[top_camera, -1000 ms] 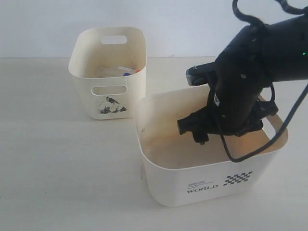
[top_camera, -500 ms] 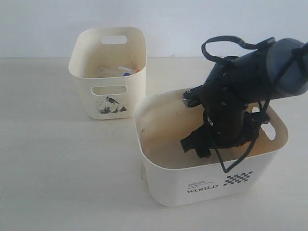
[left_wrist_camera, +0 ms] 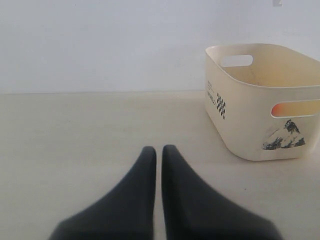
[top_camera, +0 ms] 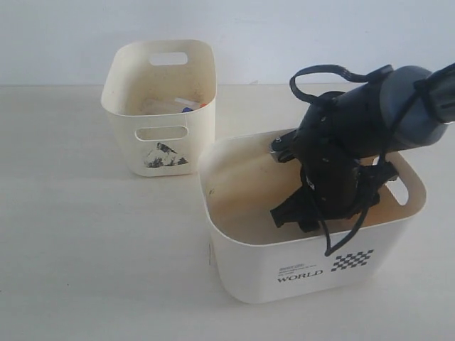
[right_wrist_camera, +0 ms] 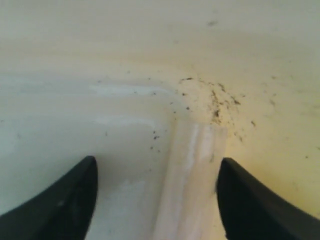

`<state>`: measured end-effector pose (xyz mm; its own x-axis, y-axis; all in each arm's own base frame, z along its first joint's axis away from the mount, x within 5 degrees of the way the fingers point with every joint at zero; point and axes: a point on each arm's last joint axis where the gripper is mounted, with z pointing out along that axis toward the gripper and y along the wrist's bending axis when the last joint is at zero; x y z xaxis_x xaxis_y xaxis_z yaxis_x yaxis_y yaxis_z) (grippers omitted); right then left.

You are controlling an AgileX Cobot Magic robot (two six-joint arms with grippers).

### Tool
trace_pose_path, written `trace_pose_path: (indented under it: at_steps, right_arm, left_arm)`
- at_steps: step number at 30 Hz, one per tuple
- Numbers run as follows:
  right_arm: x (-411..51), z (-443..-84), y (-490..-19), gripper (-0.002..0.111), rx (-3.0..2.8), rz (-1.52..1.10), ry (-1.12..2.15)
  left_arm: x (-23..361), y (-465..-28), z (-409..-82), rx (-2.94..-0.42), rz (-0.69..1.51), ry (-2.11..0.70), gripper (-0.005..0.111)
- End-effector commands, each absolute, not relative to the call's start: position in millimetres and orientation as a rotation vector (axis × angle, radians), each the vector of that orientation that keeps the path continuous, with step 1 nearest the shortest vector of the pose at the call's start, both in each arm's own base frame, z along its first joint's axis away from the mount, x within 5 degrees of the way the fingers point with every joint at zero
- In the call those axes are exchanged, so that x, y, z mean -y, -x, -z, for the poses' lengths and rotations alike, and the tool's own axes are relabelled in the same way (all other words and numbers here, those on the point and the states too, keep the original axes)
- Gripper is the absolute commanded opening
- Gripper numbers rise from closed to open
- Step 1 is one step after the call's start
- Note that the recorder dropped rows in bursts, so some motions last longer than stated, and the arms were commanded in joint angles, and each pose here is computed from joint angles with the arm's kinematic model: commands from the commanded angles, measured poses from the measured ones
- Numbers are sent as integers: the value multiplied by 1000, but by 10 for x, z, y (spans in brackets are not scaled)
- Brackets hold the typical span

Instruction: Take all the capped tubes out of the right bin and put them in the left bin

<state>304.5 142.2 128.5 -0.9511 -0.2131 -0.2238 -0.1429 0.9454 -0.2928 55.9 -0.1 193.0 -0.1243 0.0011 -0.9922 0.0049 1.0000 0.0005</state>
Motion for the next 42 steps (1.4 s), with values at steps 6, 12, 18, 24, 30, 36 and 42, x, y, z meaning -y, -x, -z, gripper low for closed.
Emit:
trace_pose_path:
  at_steps: [6,12,18,24,30,36,42]
  right_arm:
    - [-1455,-1135,-3039,36,-2885,346,226]
    - [-1461,-1132,-3032,13,-2893,334,204]
    - [-1473,-1188,-3030,0,-2891,305,176]
    - [-1494,-1532,-3082,0,-2823,257,131]
    - [-1501,-1940,-3113,0,-2739,199,88]
    - [-1454,-2242,-3044,0,-2686,164,64]
    - [-1440,-2431,-2957,0,-2669,96,80]
  left_arm:
    - [1,-558,-1943,-1692,14,6,4]
    - [1,-558,-1943,-1692,14,6,4]
    - [1,-558,-1943,-1692,14,6,4]
    - [1,-558,-1943,-1692,14,6,4]
    - [1,-558,-1943,-1692,14,6,4]
    - [1,-558,-1943,-1692,14,6,4]
    - [1,-558,-1943,-1692,14,6,4]
